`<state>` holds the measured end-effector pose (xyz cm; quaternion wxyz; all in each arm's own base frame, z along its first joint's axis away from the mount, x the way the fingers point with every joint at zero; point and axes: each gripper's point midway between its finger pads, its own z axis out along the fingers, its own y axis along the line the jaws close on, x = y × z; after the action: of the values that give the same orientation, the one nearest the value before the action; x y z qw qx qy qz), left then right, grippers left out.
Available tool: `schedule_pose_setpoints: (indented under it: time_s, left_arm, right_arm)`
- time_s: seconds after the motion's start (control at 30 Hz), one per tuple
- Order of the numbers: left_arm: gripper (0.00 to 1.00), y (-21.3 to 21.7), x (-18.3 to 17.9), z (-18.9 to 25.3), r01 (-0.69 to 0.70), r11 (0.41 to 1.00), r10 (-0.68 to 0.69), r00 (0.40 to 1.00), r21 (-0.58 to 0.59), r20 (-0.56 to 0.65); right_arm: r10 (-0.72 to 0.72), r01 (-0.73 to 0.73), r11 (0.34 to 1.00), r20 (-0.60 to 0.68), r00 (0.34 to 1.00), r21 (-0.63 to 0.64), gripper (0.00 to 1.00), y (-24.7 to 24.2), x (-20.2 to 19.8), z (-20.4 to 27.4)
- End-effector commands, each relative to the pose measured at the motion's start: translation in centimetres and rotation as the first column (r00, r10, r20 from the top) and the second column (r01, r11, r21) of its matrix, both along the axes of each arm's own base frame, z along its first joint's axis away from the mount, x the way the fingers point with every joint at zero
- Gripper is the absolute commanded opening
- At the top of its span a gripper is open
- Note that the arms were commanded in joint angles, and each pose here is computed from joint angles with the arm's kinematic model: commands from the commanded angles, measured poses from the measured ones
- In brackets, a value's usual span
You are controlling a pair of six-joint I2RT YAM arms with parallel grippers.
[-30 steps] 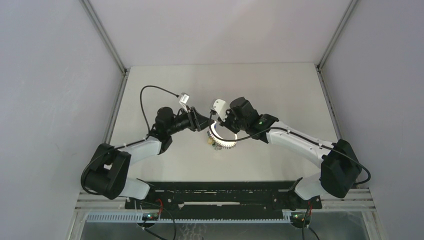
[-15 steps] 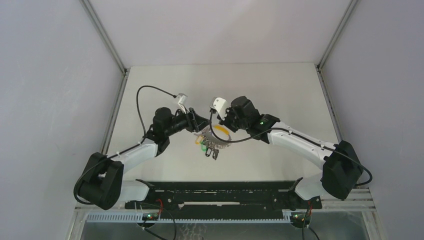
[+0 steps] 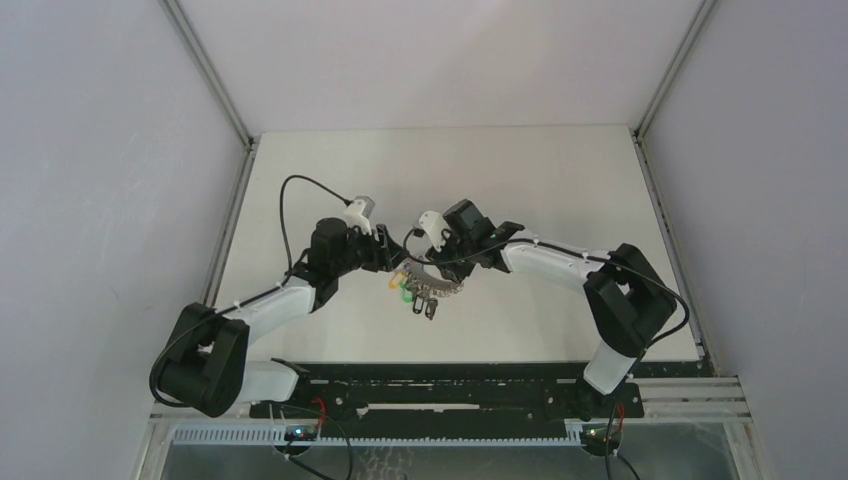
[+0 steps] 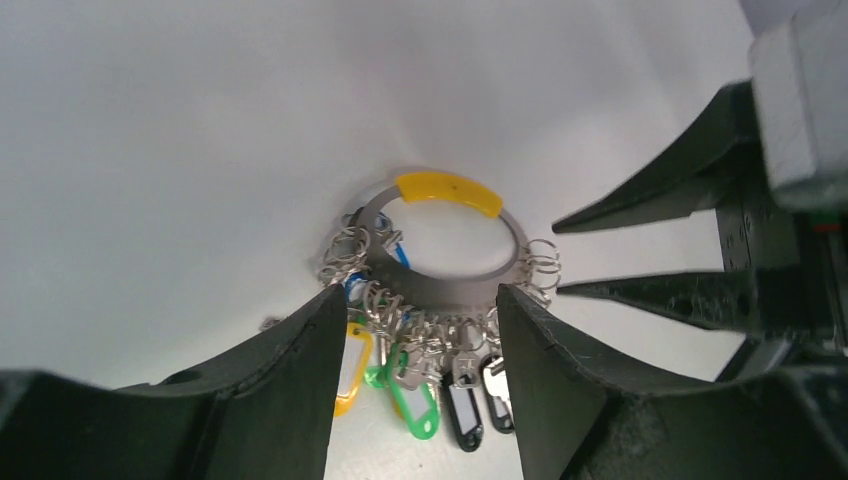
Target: Put the keys on the keyring
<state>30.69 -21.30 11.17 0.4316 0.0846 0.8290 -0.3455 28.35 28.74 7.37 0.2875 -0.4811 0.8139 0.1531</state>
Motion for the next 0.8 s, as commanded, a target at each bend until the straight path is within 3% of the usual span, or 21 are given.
schedule_pose_setpoints:
  time_s: [0.0, 0.6, 0.77]
  left_arm:
    - [0.62, 1.3, 1.1, -0.5, -0.033, 0.998, 0.031, 0.999, 0.056, 0.029]
    - [0.62, 2.3, 1.5, -1.7, -0.038, 0.998, 0.038, 0.999, 0.045, 0.014]
    - [0.62, 2.6, 1.7, -2.0, -0.054, 0.997, 0.054, 0.999, 0.050, 0.007]
  right_arm:
    - [0.085, -0.082, 0.995, -0.042, 0.996, 0.062, 0.37, 2.5, -1.2, 0.6]
    - [0.242, -0.244, 0.969, -0.074, 0.968, -0.029, 0.53, 2.9, -0.8, -3.2]
    - [0.271, -0.276, 0.960, -0.121, 0.955, -0.033, 0.54, 3.2, -1.0, -4.2]
